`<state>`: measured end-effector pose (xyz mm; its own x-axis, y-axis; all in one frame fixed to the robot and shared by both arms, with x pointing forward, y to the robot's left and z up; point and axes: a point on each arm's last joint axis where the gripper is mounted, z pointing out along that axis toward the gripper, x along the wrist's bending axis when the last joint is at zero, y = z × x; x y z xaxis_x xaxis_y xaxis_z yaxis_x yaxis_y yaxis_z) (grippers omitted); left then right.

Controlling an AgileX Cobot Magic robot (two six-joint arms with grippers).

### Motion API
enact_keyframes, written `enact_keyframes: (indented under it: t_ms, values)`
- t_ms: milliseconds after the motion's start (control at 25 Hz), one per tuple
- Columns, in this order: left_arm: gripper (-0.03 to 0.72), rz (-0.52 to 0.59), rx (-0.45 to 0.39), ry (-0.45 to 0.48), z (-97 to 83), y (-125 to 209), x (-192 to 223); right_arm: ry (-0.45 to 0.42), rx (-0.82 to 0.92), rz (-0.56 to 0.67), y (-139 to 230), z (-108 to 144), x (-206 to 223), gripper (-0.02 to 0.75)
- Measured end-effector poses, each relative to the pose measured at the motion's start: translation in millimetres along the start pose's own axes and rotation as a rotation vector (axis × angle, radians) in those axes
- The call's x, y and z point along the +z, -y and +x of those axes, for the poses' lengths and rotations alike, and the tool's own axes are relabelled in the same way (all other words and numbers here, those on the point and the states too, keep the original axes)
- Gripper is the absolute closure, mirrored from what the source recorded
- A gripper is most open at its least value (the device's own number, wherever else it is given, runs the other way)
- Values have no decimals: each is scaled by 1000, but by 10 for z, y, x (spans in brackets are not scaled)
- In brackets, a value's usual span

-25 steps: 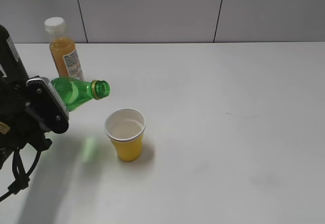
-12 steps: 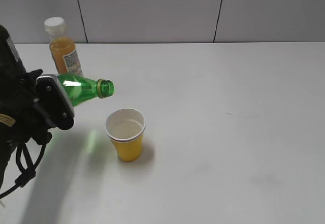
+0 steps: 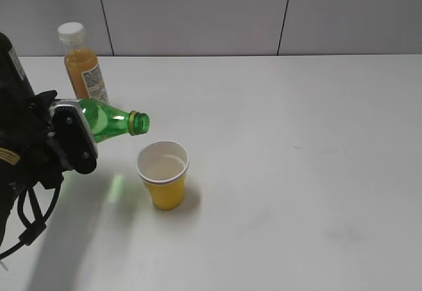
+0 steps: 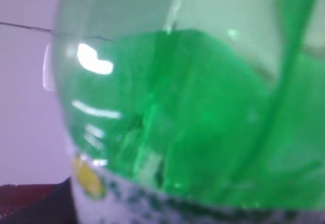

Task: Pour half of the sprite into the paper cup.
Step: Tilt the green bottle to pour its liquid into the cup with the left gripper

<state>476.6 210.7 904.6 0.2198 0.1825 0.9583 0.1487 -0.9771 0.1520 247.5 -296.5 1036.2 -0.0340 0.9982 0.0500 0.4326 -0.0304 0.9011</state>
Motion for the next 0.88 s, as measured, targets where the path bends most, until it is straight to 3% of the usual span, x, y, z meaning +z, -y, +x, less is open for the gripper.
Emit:
enact_keyframes:
  t_ms: [880]
  values:
    - [241,0,106,-6,6,0,0,0,0,0,0,0,0,164]
